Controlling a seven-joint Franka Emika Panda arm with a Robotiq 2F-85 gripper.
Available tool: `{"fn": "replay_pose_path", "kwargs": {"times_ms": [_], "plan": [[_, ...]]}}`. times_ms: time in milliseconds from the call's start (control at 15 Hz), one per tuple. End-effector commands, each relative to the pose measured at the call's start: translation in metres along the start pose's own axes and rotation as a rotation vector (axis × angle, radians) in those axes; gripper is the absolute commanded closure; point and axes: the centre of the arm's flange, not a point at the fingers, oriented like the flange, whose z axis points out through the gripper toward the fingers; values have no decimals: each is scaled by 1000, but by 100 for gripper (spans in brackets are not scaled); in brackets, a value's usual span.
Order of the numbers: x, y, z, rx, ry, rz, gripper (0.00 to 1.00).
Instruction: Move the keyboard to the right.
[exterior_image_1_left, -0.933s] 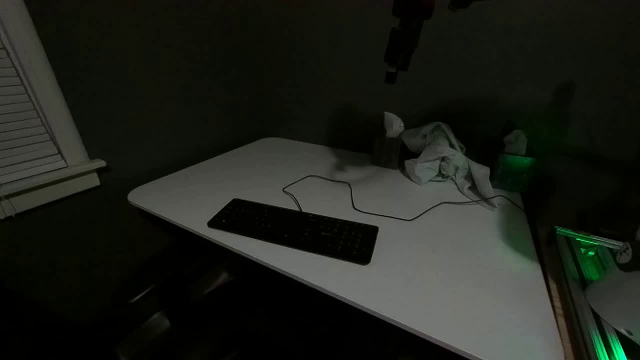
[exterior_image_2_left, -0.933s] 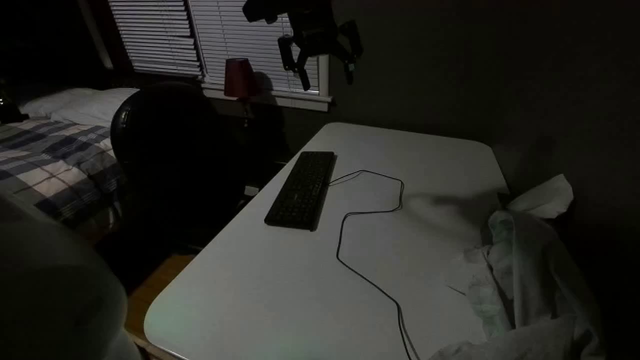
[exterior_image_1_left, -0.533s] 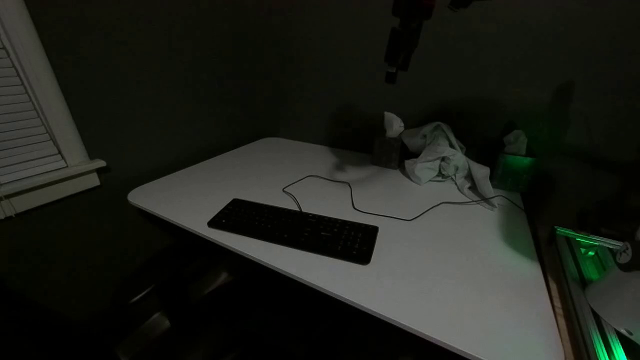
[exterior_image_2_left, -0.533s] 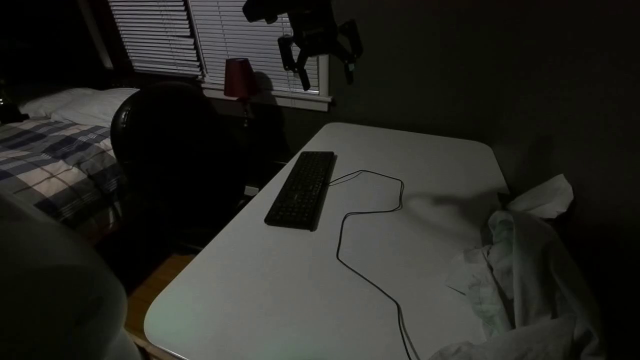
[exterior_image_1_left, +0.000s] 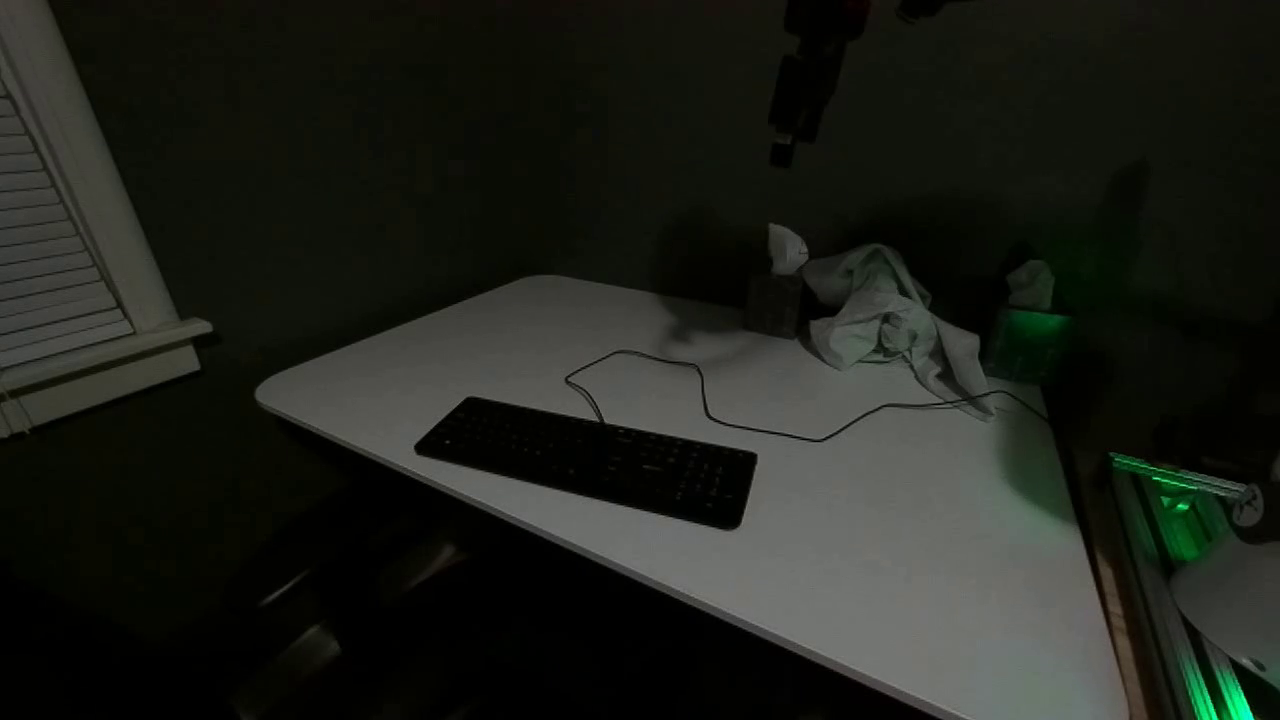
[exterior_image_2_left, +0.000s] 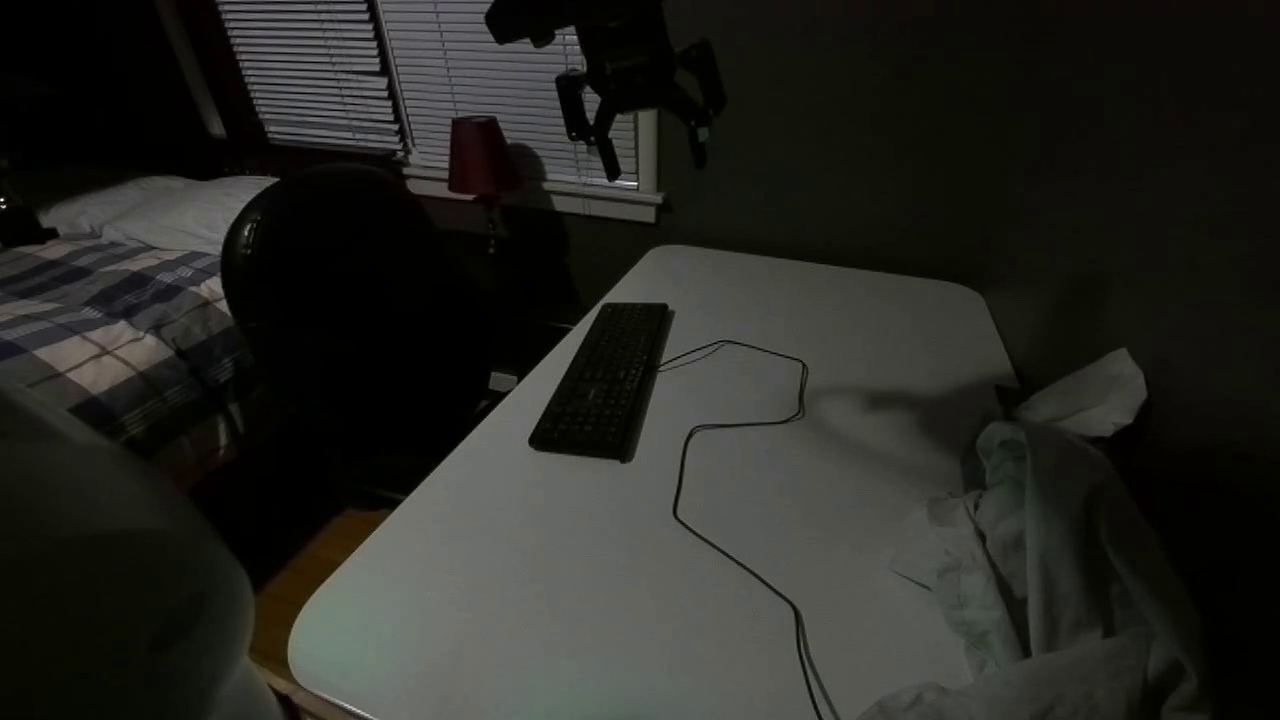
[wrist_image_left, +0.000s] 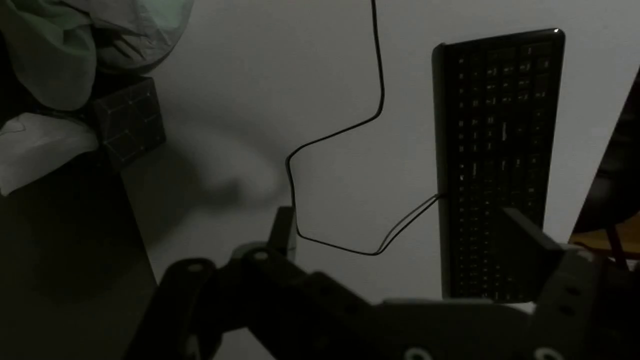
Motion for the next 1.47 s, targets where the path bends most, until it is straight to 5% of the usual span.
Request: {"fn": "replay_pose_path", "kwargs": {"times_ms": [0, 200, 533, 867, 1400], "plan": [[0, 0, 0, 0, 0, 0, 0], [9, -19, 2, 20, 19, 0, 0], [35, -99, 9, 63, 32, -6, 0], [88, -164, 30, 119, 101, 4, 0], [194, -198, 97, 157, 113, 16, 0]]}}
